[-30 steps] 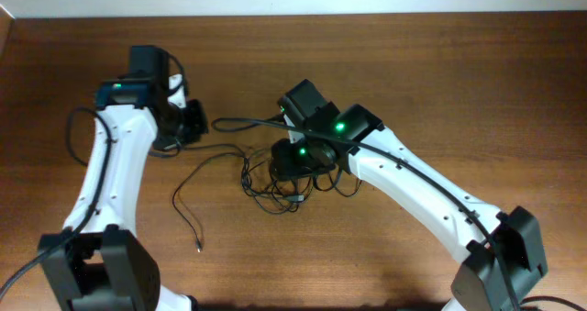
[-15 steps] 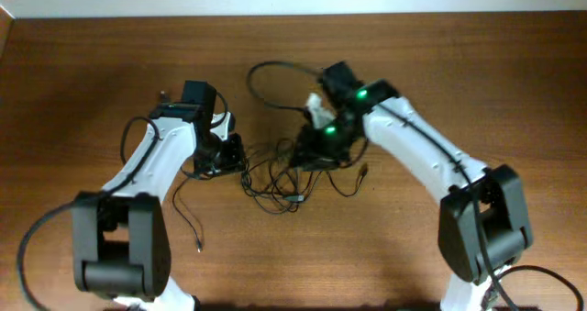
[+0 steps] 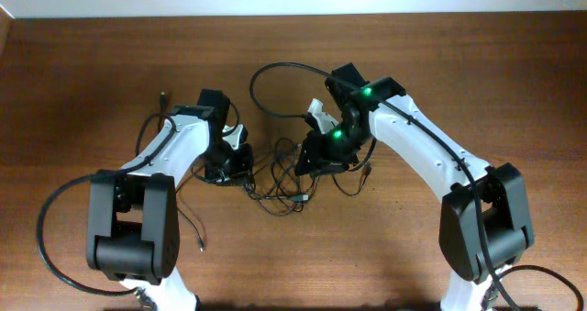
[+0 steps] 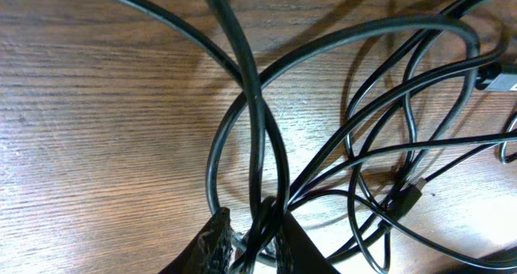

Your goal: Untangle cables

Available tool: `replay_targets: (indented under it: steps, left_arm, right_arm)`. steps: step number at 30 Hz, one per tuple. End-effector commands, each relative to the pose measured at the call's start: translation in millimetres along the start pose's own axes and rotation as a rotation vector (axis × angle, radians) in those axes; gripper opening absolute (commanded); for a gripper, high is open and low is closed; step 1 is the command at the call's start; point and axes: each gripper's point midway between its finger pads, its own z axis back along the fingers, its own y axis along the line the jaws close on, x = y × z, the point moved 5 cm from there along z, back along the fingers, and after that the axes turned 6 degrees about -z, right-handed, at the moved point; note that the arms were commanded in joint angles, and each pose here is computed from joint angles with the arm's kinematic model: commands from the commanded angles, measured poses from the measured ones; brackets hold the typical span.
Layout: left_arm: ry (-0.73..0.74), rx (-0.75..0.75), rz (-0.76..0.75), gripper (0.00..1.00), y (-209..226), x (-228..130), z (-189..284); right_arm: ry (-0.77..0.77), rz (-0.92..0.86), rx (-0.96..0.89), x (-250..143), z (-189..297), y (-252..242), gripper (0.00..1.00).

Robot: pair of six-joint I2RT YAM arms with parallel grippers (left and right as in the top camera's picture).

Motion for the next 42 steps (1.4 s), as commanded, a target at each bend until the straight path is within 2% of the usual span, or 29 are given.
replay_targets:
  steps: [1, 11, 14, 17, 19, 20, 22, 23, 24, 32, 40, 42]
  left_arm:
    - [0.017, 0.017, -0.005, 0.21, -0.9, 1.3, 4.9]
    - [0.02, 0.019, -0.005, 0.17, -3.4, 2.5, 10.5]
    - [0.027, 0.083, -0.002, 0.13, 4.7, 0.0, 9.2]
    - [0.019, 0.082, -0.005, 0.04, 4.4, 1.6, 9.1]
    - [0.016, 0.081, -0.006, 0.03, 4.4, 2.3, 9.1]
    - [0.017, 0.081, -0.006, 0.04, 4.4, 2.2, 9.1]
    - [0.019, 0.082, -0.005, 0.14, 4.5, 1.6, 9.1]
    - [0.021, 0.084, -0.005, 0.15, 4.9, 1.1, 8.7]
    - [0.024, 0.099, -0.004, 0.16, 7.1, 0.2, 7.9]
    - [0.008, 0.107, -0.009, 0.12, 8.2, 2.7, 6.3]
    - [-0.001, 0.162, -0.043, 0.14, 8.5, 1.1, -4.0]
    - [-0.003, 0.161, -0.044, 0.08, 9.3, 0.5, -6.9]
  right_arm:
    - [0.013, 0.004, -0.023, -1.2, -5.7, -5.7, 0.38]
    - [0.009, 0.004, -0.034, -0.8, -5.6, -7.0, 0.38]
    - [0.01, 0.004, -0.034, -0.8, -5.6, -7.0, 0.38]
    - [0.009, 0.004, -0.035, -0.8, -5.6, -7.1, 0.38]
    - [0.008, 0.004, -0.038, -0.6, -5.6, -7.5, 0.38]
    - [0.003, 0.003, -0.058, -0.1, -5.5, -10.0, 0.38]
    - [0.0, 0.003, -0.067, 0.2, -5.4, -11.1, 0.39]
    - [0.001, 0.003, -0.067, 0.1, -5.5, -11.0, 0.47]
    - [0.001, 0.003, -0.067, 0.1, -5.5, -11.0, 0.48]
    - [0.019, 0.058, -0.122, -8.0, -20.6, -1.0, 0.49]
    - [0.006, 0.079, -0.14, -6.5, -23.6, 0.9, 0.5]
    - [0.006, 0.079, -0.14, -6.5, -23.6, 0.9, 0.5]
